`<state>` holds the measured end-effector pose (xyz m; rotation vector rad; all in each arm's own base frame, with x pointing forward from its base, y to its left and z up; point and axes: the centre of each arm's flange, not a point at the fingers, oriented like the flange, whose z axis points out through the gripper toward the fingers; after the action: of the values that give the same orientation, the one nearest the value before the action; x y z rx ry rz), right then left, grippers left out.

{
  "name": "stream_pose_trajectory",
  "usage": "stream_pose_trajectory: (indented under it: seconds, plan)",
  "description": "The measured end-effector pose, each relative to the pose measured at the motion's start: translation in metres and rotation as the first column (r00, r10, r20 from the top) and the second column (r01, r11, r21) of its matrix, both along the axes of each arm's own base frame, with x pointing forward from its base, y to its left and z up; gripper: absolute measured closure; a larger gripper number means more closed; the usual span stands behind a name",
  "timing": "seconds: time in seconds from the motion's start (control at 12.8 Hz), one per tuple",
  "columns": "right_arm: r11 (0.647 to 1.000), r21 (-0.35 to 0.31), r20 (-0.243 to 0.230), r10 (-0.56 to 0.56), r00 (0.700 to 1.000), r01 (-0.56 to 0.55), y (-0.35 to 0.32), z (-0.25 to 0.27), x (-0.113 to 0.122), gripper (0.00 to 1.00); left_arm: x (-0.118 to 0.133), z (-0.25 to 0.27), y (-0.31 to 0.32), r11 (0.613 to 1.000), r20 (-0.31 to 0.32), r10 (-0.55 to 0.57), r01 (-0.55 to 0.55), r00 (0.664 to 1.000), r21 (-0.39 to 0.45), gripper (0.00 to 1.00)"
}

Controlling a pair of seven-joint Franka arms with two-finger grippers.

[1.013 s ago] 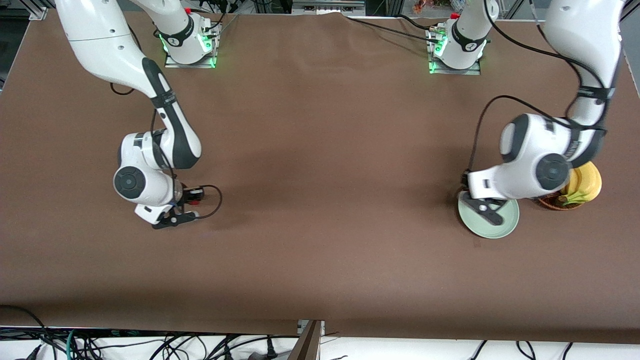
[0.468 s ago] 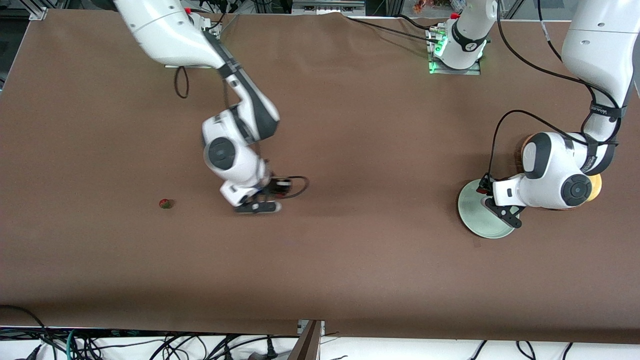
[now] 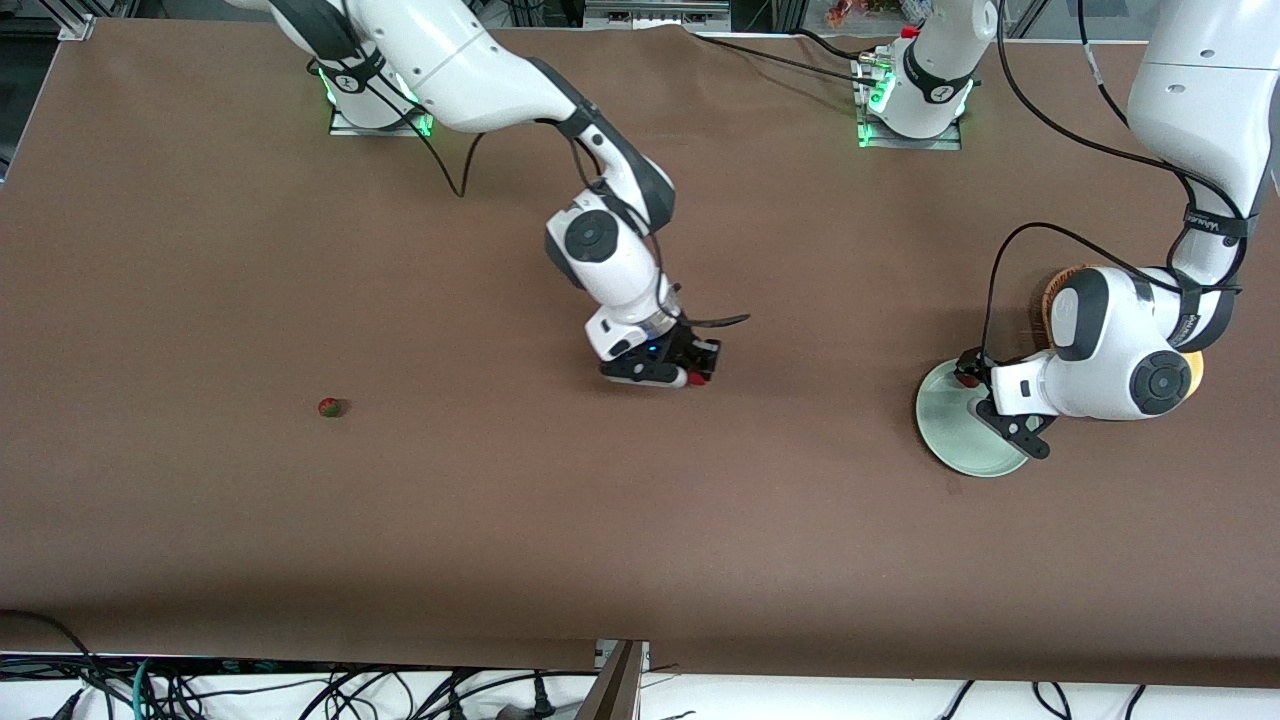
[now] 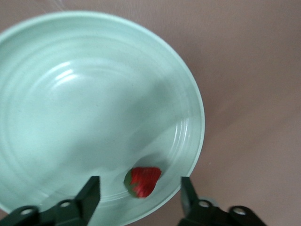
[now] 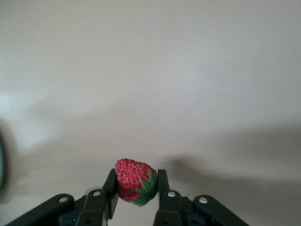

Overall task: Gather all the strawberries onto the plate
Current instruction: 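Drop the strawberry on the plate while the right gripper carries another midway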

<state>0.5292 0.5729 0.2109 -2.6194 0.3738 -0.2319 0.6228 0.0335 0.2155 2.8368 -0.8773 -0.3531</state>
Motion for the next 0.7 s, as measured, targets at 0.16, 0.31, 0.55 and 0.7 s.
stream_pose_trajectory:
  seconds: [0.16,0.31,0.55,0.7]
  plan:
    - [0.999,0.038,0.002,-0.002,1.000,0.002,0.033,-0.014,-0.018,0.63,0.007,0.024,-0.004,1.000,0.039,-0.005,0.005,0.999,0.004,0.00]
    - [0.999,0.045,-0.002,0.017,1.000,-0.017,0.052,-0.029,-0.033,0.63,0.009,0.048,-0.013,1.000,0.038,-0.015,0.015,0.999,0.006,0.00]
    - [0.998,0.054,0.007,0.030,1.000,-0.030,0.063,-0.050,-0.047,0.63,0.006,0.061,-0.034,1.000,0.016,0.005,-0.005,1.000,0.008,0.00]
    - [0.998,0.058,0.012,0.029,1.000,-0.029,0.063,-0.050,-0.047,0.63,0.005,0.061,-0.041,1.000,0.005,0.024,-0.024,1.000,0.011,0.00]
